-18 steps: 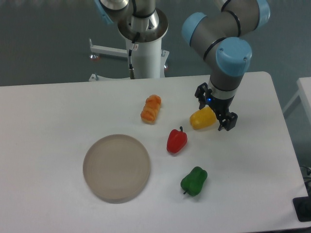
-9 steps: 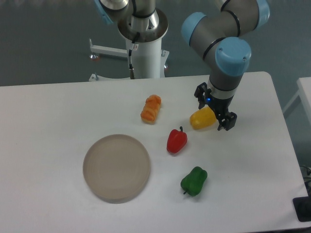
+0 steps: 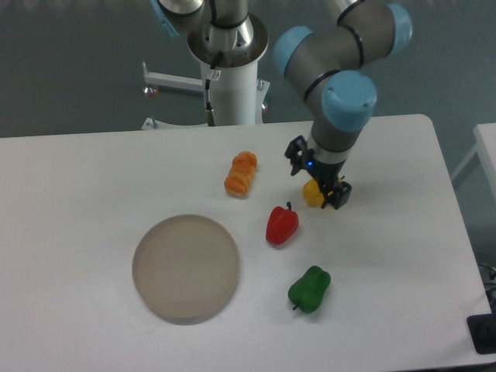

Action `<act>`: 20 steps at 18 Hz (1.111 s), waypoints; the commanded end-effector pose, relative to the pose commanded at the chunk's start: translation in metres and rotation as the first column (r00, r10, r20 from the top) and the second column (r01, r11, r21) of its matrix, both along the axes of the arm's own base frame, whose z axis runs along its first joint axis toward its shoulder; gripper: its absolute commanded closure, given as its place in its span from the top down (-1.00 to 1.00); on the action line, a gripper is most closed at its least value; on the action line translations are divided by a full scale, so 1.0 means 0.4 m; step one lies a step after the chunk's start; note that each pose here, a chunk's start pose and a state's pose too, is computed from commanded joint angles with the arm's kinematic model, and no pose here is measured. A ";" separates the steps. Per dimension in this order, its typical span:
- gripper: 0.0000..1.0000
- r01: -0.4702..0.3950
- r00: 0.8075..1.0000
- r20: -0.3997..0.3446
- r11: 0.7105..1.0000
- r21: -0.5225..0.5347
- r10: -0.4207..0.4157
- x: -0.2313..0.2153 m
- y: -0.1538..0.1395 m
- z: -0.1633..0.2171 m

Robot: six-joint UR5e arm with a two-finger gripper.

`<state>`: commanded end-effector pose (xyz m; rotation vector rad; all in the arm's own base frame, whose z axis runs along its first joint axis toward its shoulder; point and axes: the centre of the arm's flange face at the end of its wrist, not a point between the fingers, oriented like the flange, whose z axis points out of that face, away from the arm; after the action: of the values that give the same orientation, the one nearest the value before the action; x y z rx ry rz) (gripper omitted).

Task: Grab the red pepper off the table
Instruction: 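Move the open gripper over the red bell pepper and lower it, then close the gripper around the red bell pepper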

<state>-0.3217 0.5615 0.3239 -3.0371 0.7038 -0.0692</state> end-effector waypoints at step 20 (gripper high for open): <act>1.00 -0.153 0.988 0.029 0.988 -0.028 0.154 0.077 0.058 -0.185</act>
<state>-0.2909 0.5847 0.2501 -3.0951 0.4688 -0.1236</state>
